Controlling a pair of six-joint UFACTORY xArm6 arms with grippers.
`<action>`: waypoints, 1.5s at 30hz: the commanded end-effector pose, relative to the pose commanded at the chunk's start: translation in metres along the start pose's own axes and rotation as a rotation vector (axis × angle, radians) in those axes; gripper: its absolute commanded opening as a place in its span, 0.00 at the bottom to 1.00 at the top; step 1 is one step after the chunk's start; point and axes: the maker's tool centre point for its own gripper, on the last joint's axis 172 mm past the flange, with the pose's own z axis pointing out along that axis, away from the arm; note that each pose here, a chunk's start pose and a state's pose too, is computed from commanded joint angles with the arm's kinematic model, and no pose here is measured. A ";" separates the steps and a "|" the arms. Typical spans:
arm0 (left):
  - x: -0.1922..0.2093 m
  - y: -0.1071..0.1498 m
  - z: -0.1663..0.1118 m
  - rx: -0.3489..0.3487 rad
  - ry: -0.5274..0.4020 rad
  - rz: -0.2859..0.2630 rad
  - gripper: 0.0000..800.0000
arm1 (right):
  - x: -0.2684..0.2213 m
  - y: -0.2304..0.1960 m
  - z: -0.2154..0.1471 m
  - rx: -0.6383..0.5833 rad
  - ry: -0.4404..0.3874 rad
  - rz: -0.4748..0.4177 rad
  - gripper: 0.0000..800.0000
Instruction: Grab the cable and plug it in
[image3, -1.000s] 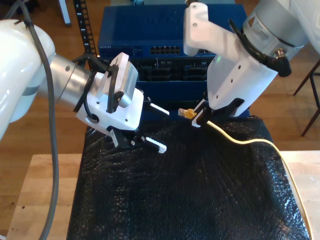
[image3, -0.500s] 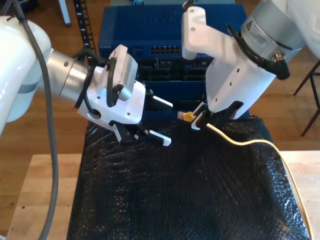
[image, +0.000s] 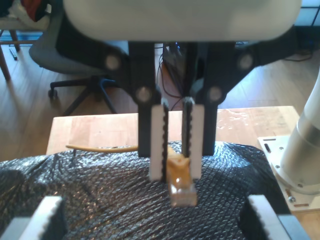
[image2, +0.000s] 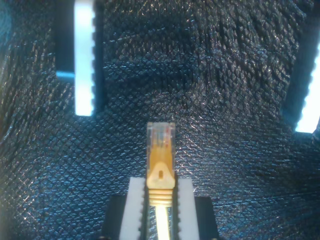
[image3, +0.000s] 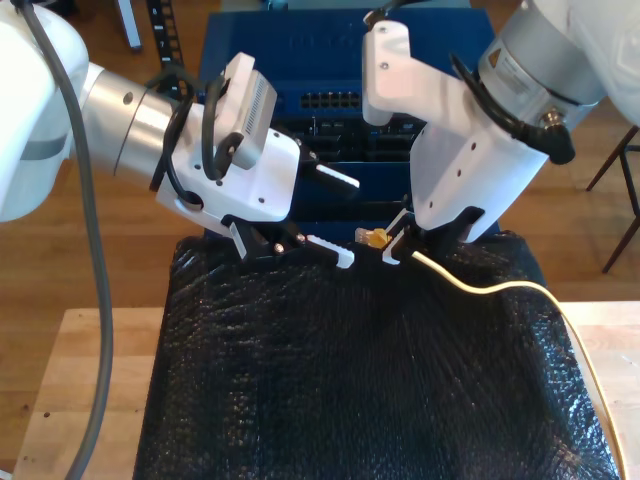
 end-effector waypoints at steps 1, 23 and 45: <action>0.002 0.001 -0.001 -0.001 0.000 0.004 1.00 | 0.000 0.000 0.001 0.001 -0.001 0.001 0.01; 0.001 0.011 0.002 -0.004 0.000 0.004 1.00 | 0.003 0.010 0.002 0.001 0.000 0.004 0.01; 0.000 0.011 0.008 -0.010 0.027 -0.008 0.93 | 0.012 0.021 -0.002 -0.003 0.015 -0.003 0.01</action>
